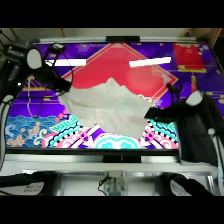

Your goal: Fold the shirts.

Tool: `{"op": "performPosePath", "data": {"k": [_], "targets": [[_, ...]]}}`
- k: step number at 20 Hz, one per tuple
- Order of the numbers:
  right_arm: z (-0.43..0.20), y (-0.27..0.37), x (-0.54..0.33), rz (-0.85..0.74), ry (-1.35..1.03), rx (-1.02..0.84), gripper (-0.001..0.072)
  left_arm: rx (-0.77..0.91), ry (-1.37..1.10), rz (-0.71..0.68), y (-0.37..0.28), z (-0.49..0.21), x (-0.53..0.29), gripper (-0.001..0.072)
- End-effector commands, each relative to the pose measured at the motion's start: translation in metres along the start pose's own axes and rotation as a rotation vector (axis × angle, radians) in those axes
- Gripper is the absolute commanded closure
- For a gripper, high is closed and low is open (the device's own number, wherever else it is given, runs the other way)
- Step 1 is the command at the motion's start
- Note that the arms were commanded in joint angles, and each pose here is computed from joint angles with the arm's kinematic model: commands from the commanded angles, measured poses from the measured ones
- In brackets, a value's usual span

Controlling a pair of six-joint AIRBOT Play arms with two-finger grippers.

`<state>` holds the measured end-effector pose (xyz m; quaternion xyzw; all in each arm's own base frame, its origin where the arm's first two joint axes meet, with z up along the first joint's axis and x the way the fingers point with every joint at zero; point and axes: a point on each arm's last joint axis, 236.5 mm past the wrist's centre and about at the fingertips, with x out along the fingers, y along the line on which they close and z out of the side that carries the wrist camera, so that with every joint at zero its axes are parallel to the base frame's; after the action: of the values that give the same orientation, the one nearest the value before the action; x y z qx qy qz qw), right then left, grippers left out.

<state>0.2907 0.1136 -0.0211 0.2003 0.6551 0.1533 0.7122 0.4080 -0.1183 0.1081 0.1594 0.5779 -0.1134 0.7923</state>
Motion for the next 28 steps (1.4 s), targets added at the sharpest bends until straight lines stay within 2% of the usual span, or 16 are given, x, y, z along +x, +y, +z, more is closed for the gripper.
{"op": "performPosePath", "data": {"k": [1, 9, 15, 16, 17, 19, 21, 24, 26, 28], "targets": [[-0.067, -0.001, 0.057, 0.068, 0.054, 0.189, 0.0049, -0.014, 0.017, -0.038, -0.003, -0.004, 0.001, 0.0671], [-0.041, 0.007, 0.078, 0.047, -0.114, 0.290, 0.0055, -0.016, 0.005, -0.102, -0.018, -0.001, 0.000, 0.0670], [-0.049, 0.014, 0.099, 0.104, -0.034, 0.371, 0.0061, -0.020, -0.046, -0.127, -0.024, 0.011, -0.001, 0.0670], [-0.049, 0.019, 0.102, 0.129, -0.025, 0.384, 0.0099, -0.020, -0.046, -0.127, -0.024, 0.011, -0.001, 0.0670], [-0.047, 0.022, 0.105, 0.151, -0.021, 0.392, 0.0169, -0.021, -0.046, -0.127, -0.024, 0.011, -0.001, 0.0670], [-0.044, 0.026, 0.107, 0.174, -0.026, 0.406, 0.0467, -0.021, -0.046, -0.126, -0.024, 0.011, -0.001, 0.0670], [-0.043, 0.027, 0.106, 0.179, -0.029, 0.408, 0.0646, -0.021, -0.046, -0.126, -0.024, 0.011, -0.001, 0.0671], [-0.045, 0.032, 0.104, 0.189, -0.016, 0.315, 0.0648, -0.020, -0.046, -0.126, -0.023, 0.011, -0.001, 0.0671], [-0.040, 0.052, 0.088, 0.235, -0.006, 0.147, 0.0648, -0.021, -0.053, -0.125, -0.023, 0.010, -0.006, 0.0671], [-0.009, 0.084, 0.040, 0.305, -0.100, -0.036, 0.0648, -0.023, -0.123, -0.115, -0.019, 0.016, -0.033, 0.0671]]}}
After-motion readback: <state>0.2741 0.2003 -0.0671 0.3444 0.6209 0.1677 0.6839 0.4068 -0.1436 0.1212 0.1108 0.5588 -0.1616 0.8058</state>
